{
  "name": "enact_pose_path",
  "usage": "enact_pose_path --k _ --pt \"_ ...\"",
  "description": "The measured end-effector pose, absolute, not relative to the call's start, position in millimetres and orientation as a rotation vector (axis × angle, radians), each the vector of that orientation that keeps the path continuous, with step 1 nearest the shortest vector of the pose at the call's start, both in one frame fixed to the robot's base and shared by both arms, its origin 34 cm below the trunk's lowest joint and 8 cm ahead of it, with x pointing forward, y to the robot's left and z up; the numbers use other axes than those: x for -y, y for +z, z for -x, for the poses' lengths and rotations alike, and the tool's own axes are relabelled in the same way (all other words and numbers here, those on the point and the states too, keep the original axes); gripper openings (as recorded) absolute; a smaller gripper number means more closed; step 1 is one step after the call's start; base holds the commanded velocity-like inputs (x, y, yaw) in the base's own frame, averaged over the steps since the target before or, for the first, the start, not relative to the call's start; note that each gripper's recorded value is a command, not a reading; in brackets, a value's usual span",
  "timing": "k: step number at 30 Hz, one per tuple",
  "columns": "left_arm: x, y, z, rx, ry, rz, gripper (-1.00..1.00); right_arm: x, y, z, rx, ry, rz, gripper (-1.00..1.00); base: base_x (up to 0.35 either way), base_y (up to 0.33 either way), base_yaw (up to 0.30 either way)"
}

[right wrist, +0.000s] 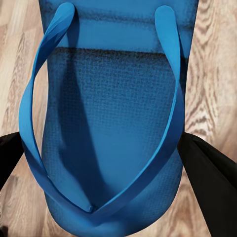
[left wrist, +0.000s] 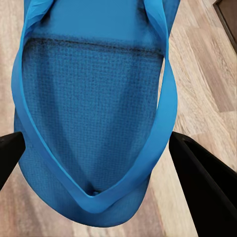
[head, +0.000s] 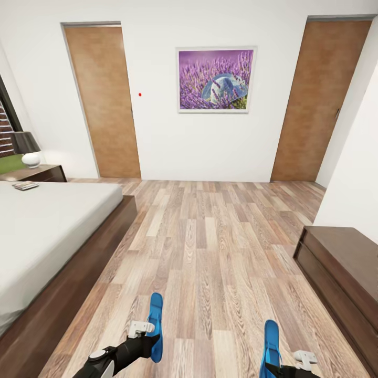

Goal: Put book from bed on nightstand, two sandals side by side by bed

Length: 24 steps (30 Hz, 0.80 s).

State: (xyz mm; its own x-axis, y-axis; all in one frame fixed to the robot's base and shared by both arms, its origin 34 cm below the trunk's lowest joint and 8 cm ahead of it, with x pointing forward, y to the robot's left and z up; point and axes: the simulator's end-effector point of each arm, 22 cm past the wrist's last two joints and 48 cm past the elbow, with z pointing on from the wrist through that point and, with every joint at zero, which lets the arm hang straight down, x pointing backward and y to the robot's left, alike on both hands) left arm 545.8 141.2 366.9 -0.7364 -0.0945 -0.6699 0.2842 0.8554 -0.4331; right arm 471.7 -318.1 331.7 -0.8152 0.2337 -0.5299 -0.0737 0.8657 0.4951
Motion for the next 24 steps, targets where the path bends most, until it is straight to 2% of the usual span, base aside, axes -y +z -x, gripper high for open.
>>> enact_pose_path --k 24 --pt "-140 356 -540 -2.329 -0.687 -0.129 -1.0 316 322 -466 -2.458 0.684 -0.125 -1.0 0.014 0.0 0.0"
